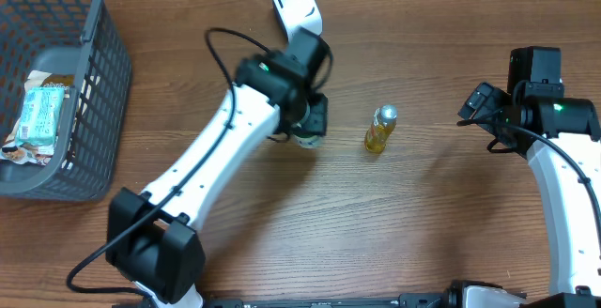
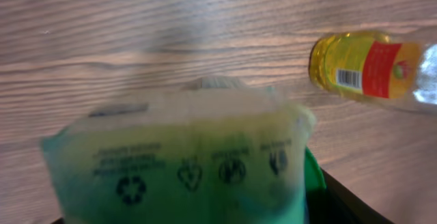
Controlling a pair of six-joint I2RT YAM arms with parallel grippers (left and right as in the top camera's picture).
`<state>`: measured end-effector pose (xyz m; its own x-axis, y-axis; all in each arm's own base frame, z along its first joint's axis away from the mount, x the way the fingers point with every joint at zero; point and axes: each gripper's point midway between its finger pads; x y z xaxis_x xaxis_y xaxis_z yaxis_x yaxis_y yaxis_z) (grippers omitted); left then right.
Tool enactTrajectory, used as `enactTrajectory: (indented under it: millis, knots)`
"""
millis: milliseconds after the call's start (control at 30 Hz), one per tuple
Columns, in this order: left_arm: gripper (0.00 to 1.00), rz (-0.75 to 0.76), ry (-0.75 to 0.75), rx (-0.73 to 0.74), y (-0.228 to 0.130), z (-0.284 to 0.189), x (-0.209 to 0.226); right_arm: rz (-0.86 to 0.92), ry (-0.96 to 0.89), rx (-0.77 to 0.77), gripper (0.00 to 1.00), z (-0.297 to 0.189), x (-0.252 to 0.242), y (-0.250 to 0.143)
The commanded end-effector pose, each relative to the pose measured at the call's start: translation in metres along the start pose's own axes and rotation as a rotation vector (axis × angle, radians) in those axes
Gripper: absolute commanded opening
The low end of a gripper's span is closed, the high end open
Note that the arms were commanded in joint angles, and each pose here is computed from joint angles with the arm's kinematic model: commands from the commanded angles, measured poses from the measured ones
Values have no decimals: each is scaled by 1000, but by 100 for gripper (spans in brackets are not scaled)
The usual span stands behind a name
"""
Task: Scan the item barcode
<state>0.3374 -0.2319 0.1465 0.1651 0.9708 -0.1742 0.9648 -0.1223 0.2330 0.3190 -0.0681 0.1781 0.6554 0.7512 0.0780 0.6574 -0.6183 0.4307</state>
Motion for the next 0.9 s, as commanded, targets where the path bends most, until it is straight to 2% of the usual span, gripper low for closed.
enactTrajectory:
  millis: [0, 300, 667, 867]
  knots:
    - [44, -29, 68, -33, -9, 15, -2, 11, 0, -13, 100, -2, 1, 4]
    - [43, -17, 83, -60, -23, 48, -16, 11, 0, -13, 100, -2, 1, 4]
    - [43, -3, 109, -9, -35, 79, -21, 11, 0, -13, 100, -2, 1, 4]
    - [50, 8, 100, 5, -38, 90, -27, 11, 0, -13, 100, -2, 1, 4]
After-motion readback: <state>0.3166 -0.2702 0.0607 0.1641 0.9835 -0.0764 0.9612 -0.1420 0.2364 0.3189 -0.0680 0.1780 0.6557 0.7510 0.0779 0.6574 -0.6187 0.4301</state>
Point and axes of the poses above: each gripper's point midway between its finger pads, its own z axis out along the fingers, its own x axis along the line the jaws close on, y = z × x, and after that the axes turned 4 degrees about z, right-handed
